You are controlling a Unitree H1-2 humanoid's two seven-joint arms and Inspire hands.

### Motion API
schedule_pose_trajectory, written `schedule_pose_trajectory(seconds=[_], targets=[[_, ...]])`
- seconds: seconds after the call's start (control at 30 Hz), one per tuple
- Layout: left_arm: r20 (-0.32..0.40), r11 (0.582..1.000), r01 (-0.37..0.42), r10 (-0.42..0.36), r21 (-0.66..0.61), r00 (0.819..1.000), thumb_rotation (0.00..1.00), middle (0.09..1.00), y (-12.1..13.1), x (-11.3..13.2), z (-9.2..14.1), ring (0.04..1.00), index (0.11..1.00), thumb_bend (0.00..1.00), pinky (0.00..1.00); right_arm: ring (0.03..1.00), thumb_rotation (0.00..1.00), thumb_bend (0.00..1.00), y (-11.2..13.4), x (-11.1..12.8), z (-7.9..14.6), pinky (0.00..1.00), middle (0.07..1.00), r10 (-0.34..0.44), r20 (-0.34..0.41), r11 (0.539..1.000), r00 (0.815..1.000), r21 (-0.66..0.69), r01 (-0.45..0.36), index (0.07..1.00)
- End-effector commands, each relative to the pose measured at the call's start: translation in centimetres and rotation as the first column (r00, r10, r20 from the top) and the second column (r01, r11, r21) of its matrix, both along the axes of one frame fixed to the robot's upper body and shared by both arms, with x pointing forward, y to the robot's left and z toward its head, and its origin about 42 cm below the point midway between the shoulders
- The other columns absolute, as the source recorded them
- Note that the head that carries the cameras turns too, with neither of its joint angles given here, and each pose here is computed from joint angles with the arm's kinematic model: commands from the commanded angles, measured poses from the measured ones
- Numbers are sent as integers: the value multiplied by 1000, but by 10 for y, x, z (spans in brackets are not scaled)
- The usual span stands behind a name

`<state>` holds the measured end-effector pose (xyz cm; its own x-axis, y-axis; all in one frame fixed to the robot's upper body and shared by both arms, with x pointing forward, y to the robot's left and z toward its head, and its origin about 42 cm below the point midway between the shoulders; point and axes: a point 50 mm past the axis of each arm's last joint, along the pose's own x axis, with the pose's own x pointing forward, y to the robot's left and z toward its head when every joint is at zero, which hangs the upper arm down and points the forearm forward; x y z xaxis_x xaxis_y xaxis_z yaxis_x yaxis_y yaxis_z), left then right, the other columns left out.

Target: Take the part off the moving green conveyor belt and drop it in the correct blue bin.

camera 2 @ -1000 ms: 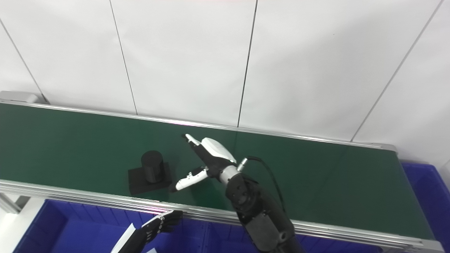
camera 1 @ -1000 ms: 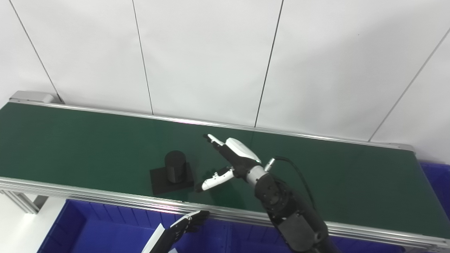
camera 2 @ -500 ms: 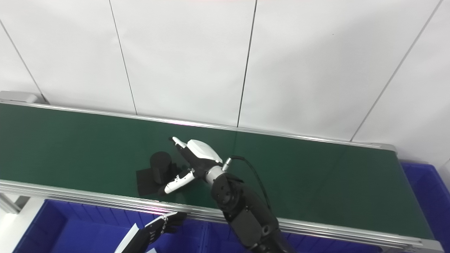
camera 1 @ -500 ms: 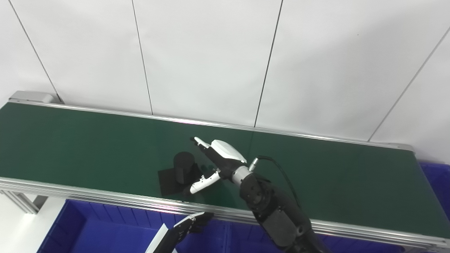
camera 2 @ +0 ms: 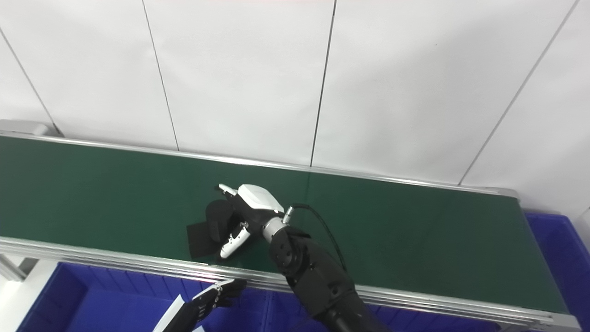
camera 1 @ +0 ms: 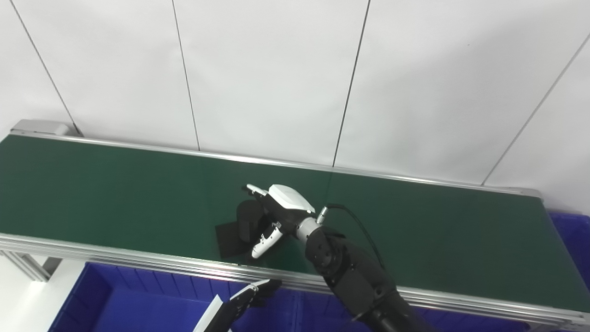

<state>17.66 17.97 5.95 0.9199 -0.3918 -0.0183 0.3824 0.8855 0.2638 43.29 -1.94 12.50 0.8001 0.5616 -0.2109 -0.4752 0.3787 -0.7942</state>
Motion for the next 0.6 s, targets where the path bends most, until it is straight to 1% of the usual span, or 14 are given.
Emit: schedule_pose_trajectory(seconds=[0.0,0.03,0.07,0.1,0.13,0.17,0.23,0.27,0.33,0.47,0.53,0.57], targets=[[48,1000,-5,6,-19,999,152,853,-1,2,9,833,841,810,807,696,5,774,19,-2,11,564,844,37,53,995,998,92,-42,855],[47,1000,-4,5,-20,999,150,853,-1,2,9,832,842,809,804,637,2,728,19,-2,9,521,793,27,55,994,998,104,-33,825],[46,1000,-4,5,-21,999,149,853,-1,1,9,832,842,809,803,606,1,704,19,-3,6,499,767,17,60,993,998,118,-24,810],[46,1000,-5,6,-21,999,145,854,-1,1,9,833,843,807,804,572,0,671,19,-4,4,484,701,10,70,992,997,127,-19,766],[46,1000,-6,7,-22,999,142,854,-1,1,9,834,843,806,808,541,0,580,19,-4,3,466,560,4,81,991,997,135,-15,631],[47,1000,-5,6,-21,999,137,854,0,1,9,834,843,805,810,529,0,549,18,-6,2,457,512,-4,99,990,995,144,-10,585],[48,1000,-6,7,-20,999,138,856,0,1,9,837,846,804,814,452,0,521,18,-7,0,379,453,-17,119,988,993,155,-2,544],[48,1000,-5,6,-19,999,144,856,0,2,10,838,849,807,817,411,0,516,18,-9,-1,333,440,-29,129,986,991,168,7,543],[48,1000,-6,7,-20,999,149,857,1,2,9,838,851,809,818,389,0,514,18,-11,-2,309,435,-43,138,982,990,186,17,544],[47,1000,-8,9,-20,999,136,856,1,3,9,835,852,808,816,415,0,513,17,-12,-3,332,440,-52,145,979,988,201,22,545],[46,1000,-9,9,-17,999,138,857,2,3,9,836,855,808,815,378,0,513,17,-14,-3,303,431,-62,151,976,987,217,28,544],[45,1000,-9,10,-15,999,142,859,3,4,8,837,858,807,819,359,0,518,17,-14,-3,288,461,-66,152,975,986,222,31,513]])
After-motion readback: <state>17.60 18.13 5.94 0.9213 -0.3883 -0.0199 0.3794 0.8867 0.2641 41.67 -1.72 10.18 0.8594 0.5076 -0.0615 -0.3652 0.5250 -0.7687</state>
